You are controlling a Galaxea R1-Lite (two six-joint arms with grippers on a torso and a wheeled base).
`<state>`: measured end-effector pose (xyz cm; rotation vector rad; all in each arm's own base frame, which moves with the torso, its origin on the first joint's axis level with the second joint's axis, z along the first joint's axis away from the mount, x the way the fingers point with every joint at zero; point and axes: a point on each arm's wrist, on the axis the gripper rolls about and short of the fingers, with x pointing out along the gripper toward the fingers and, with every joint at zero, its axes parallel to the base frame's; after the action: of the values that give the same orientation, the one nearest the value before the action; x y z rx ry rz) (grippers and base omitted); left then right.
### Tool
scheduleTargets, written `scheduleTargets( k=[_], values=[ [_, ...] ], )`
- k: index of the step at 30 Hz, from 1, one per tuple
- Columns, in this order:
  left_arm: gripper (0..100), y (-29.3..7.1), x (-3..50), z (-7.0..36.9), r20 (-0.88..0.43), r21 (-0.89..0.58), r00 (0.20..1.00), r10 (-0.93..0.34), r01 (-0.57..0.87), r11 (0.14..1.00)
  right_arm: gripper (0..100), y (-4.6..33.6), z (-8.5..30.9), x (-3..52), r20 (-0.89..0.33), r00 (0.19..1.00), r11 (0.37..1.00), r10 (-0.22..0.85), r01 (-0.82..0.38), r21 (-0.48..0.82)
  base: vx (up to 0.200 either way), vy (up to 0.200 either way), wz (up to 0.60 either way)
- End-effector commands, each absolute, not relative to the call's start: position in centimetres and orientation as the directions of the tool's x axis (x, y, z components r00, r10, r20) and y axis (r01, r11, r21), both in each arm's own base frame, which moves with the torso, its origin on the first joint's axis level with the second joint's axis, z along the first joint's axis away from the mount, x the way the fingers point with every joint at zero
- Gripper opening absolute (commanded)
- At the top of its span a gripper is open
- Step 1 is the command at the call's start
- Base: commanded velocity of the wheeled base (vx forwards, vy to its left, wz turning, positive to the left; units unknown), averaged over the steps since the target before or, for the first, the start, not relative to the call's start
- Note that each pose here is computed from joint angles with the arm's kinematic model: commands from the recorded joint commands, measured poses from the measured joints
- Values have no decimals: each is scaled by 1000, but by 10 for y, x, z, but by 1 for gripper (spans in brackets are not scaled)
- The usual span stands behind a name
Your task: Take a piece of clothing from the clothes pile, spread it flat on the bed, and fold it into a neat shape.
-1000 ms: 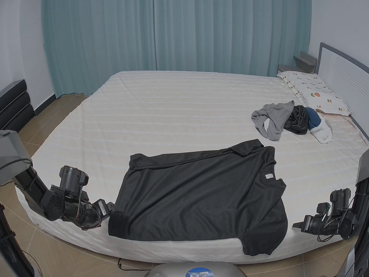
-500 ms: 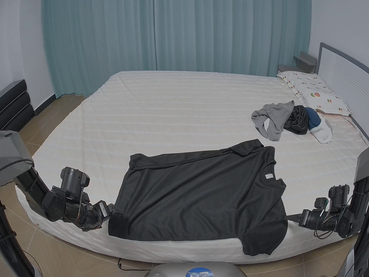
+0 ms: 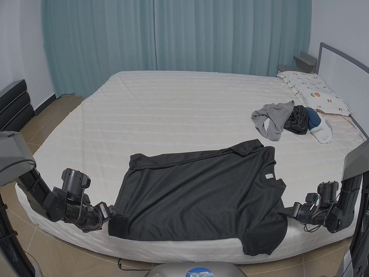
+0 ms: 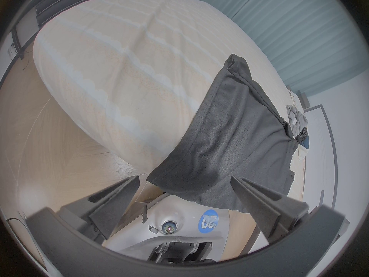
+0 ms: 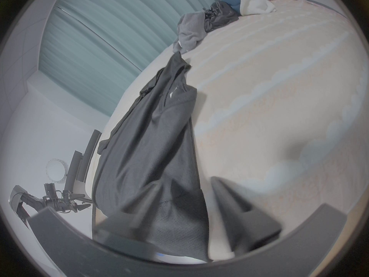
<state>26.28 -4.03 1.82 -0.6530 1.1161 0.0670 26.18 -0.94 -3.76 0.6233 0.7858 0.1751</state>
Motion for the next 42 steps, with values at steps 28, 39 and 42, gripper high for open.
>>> scheduleTargets(
  k=[28,39,42],
  values=[
    [100,-40,263,18,-849,-452,458,-264,-368,812,0,-18,-35,201,-721,597,886,351,37,462,0,0,0],
    [100,-40,268,24,-833,-479,487,-262,-398,783,100,-25,-15,211,-621,713,879,325,13,476,0,0,0],
    [100,-39,271,27,-824,-495,501,-264,-410,766,100,-28,-9,220,-569,760,858,313,31,513,0,0,0]
  ],
)
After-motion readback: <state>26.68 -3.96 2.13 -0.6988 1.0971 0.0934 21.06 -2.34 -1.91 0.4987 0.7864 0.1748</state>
